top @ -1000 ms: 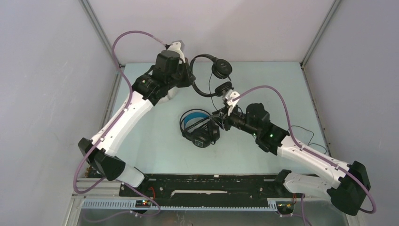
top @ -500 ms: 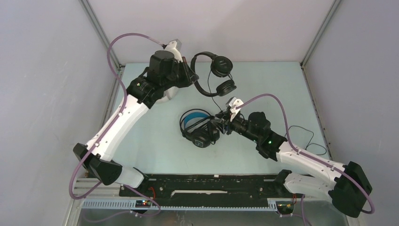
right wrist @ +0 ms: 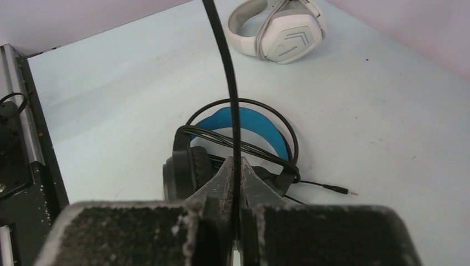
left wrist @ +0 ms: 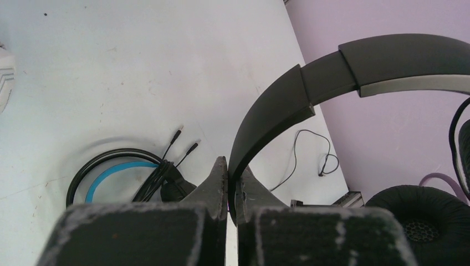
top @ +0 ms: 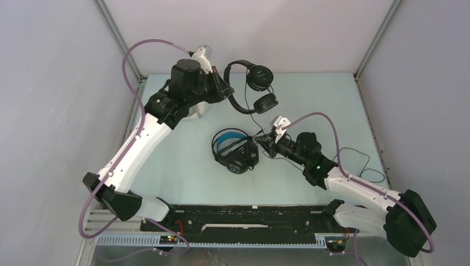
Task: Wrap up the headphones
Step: Wrap the headphones cable around the headphones.
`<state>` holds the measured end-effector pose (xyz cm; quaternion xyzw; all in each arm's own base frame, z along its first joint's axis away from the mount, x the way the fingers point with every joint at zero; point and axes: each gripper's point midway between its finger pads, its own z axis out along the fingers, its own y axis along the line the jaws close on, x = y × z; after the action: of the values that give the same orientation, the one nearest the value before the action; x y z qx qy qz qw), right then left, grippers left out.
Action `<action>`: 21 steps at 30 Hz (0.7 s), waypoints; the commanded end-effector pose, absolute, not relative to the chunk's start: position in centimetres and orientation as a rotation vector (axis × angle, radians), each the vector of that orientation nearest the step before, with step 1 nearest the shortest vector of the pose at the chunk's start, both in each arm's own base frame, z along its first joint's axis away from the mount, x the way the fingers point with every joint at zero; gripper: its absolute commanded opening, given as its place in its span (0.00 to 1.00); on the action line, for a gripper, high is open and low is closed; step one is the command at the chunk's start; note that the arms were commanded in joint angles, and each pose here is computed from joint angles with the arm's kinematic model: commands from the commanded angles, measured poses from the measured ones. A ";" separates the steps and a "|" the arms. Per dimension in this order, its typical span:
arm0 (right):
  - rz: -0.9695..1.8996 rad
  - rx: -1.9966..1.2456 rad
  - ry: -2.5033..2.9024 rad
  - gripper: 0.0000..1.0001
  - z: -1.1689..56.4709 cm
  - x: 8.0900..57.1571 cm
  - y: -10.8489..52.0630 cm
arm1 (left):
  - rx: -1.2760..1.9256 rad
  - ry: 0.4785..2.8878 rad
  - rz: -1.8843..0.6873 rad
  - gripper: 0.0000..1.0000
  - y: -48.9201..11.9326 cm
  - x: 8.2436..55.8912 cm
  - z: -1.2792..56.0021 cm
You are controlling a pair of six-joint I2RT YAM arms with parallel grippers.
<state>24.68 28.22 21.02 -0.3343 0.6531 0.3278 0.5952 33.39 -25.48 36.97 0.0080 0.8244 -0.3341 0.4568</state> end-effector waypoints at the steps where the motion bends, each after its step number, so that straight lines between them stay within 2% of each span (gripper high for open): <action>1: 0.784 -0.833 1.399 0.00 22.9 24.7 27.8 | 0.029 1.940 -0.917 0.00 -25.1 32.0 40.1; 7: 0.777 -0.847 1.357 0.00 23.2 24.9 27.6 | 0.117 1.924 -0.991 0.00 -25.8 30.7 41.0; 12: 0.748 -0.766 1.342 0.00 24.7 25.7 26.8 | 0.164 1.949 -0.958 0.00 -25.5 30.3 40.3; 14: 0.745 -0.780 1.332 0.07 24.7 25.7 26.9 | 0.163 1.964 -0.949 0.00 -25.4 30.2 40.0; 17: 0.809 -0.927 1.258 0.23 24.1 24.0 28.6 | 0.150 1.957 -0.964 0.00 -25.4 30.0 40.3; 21: 0.850 -0.965 1.212 0.33 23.9 23.4 29.9 | 0.141 1.942 -0.982 0.00 -25.4 29.8 41.0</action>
<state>24.31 28.44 22.84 -0.3906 0.5803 0.3541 0.6206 31.01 -25.73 37.58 0.0496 0.8208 -0.3675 0.4344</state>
